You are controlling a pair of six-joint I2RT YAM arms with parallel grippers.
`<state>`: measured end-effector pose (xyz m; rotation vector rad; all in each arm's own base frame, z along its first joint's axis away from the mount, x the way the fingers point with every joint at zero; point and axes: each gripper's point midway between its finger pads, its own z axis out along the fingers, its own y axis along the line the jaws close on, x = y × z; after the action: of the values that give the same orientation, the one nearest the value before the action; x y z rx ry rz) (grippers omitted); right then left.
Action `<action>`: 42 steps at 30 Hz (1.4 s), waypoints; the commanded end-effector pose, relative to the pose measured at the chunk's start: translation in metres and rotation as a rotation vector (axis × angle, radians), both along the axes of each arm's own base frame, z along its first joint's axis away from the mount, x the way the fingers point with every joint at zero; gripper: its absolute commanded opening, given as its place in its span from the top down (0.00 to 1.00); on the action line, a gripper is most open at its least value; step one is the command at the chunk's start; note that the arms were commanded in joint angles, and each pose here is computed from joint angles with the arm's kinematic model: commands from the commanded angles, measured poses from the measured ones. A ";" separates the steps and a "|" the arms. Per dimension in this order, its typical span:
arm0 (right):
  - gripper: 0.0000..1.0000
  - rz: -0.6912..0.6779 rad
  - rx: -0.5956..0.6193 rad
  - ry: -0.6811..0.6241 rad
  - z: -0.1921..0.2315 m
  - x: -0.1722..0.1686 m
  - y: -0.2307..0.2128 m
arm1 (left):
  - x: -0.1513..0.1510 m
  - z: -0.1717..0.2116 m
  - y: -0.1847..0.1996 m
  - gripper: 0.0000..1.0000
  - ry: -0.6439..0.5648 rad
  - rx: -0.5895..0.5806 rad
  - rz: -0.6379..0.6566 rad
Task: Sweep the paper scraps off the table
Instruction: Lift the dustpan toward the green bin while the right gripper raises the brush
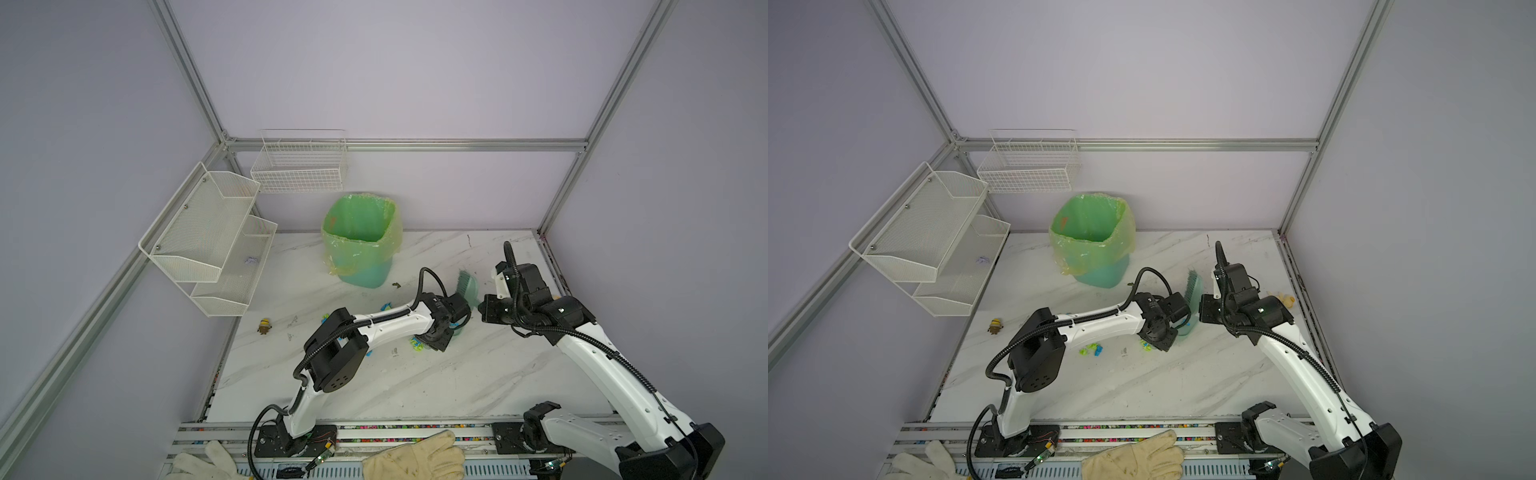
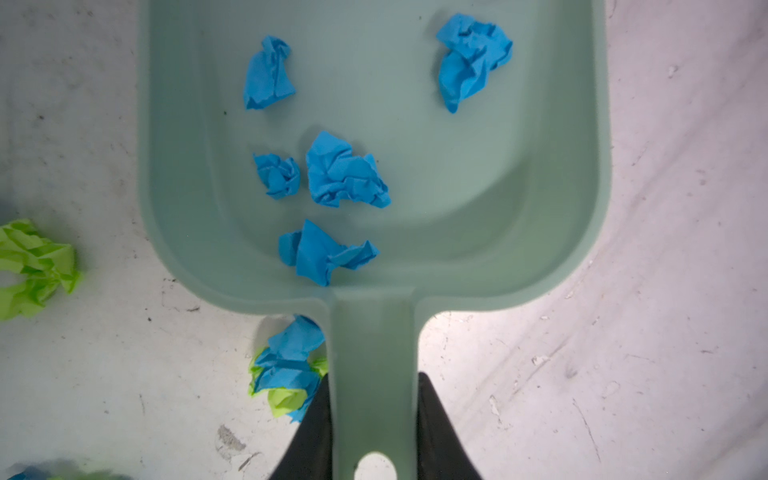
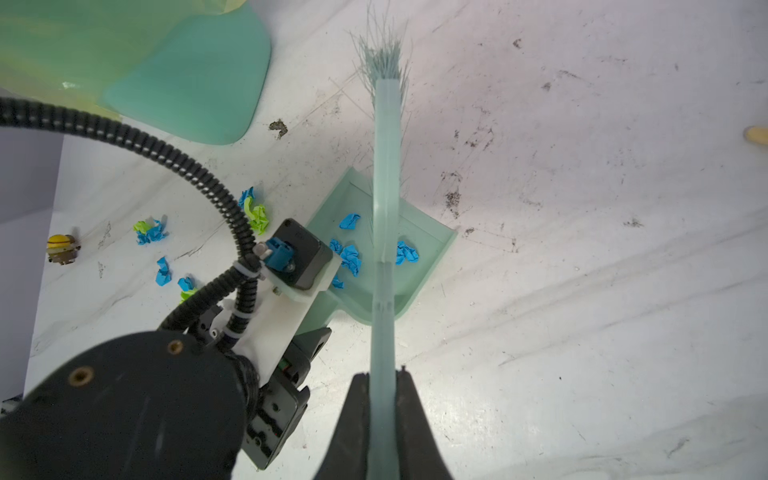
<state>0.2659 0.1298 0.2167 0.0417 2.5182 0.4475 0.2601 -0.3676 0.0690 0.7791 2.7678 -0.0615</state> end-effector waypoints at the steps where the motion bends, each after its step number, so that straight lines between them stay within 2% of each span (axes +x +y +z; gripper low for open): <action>1: 1.00 -0.046 -0.012 -0.035 0.012 0.011 -0.003 | 0.003 0.030 -0.001 1.00 -0.069 -0.062 0.008; 11: 1.00 -0.189 -0.021 -0.179 0.053 0.042 -0.024 | 0.002 0.066 -0.002 1.00 -0.122 -0.144 0.013; 15: 1.00 -0.223 0.032 -0.193 0.063 0.060 -0.033 | 0.003 0.078 0.001 1.00 -0.148 -0.162 0.018; 22: 1.00 -0.335 0.037 -0.250 0.073 0.086 -0.065 | 0.002 0.099 0.005 1.00 -0.173 -0.203 0.037; 31: 1.00 -0.456 0.038 -0.329 0.081 0.083 -0.089 | 0.004 0.136 0.006 1.00 -0.200 -0.303 0.079; 42: 1.00 -0.431 0.065 -0.299 0.061 0.082 -0.083 | 0.004 0.190 0.003 1.00 -0.227 -0.469 0.095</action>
<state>0.3459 0.0481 0.2690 0.4816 2.1757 0.2969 0.2600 -0.3586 0.2163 0.5531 2.5204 -0.4093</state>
